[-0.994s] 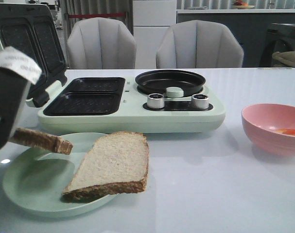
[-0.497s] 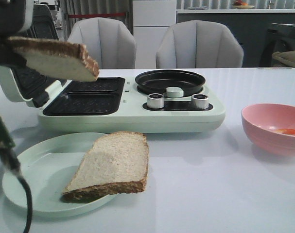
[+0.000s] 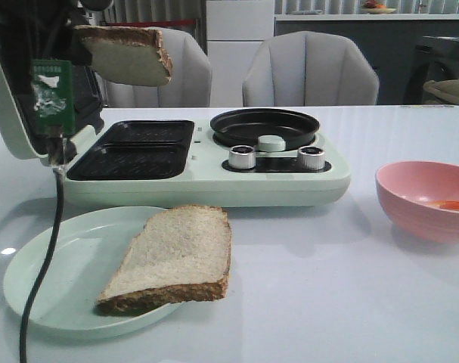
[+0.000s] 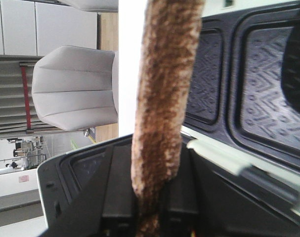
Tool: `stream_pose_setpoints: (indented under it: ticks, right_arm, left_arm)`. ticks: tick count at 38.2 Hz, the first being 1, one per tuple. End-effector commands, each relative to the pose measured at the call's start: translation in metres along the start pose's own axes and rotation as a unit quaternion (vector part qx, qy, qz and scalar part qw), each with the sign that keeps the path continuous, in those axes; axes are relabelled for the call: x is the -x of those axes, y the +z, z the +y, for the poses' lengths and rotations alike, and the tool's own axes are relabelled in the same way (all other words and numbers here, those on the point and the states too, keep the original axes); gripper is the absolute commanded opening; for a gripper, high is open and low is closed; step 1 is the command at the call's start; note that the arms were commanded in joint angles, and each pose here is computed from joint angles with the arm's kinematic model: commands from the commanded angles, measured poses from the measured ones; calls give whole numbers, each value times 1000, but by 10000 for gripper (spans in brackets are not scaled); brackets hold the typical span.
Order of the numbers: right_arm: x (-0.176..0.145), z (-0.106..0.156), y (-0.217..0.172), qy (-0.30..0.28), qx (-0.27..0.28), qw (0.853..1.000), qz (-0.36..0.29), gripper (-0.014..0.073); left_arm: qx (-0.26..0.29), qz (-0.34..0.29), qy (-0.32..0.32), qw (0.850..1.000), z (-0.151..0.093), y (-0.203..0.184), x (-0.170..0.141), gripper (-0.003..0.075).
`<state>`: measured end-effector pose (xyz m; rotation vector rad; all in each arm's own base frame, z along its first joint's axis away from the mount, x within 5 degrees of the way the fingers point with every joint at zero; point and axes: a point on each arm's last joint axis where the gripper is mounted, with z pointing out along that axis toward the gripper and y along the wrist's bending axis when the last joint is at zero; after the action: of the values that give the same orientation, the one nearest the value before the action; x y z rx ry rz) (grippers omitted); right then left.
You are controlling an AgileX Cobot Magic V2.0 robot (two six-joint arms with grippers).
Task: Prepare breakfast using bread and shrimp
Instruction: 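Lift the bread slice with the left gripper over the press plate, then lower the bread onto the farther press plate and open left gripper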
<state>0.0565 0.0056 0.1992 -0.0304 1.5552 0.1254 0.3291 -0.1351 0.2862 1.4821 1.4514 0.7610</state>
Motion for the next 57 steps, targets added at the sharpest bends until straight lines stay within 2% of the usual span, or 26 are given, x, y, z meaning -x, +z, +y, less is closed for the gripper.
stream_pose_setpoints:
  ticks: [1,7,11,17,24,34,44,49,57]
  right_arm:
    - [11,1,-2,-5,1,998,-55,143]
    - [11,1,-2,-5,1,998,-55,143]
    - [11,1,-2,-5,1,998,-55,143]
    - [11,1,-2,-5,1,998,-55,143]
    - [11,1,-2,-5,1,998,-55,143]
    - [11,1,-2,-5,1,998,-55,143]
    - [11,1,-2,-5,1,998,-55,143]
    - [11,1,-2,-5,1,998,-55,143]
    - [11,1,-2,-5,1,998,-55,143]
  left_arm:
    - [39,-10,-9,999,31,12,-1,113]
    - [51,3,-11,999,46,49,-8,113]
    - [46,-6,-13,999,47,68,-11,113]
    - [28,-12,-12,999,36,94,-11,113]
    - [-4,-3,-10,1000,12,118,-15,113]
    - [-41,21,-44,998,-16,126,-23,113]
    - [-51,7,-68,996,-20,126,-21,120]
    - [-58,-11,-94,994,-21,126,-17,199]
    - [-63,-19,-135,989,-21,125,-15,465]
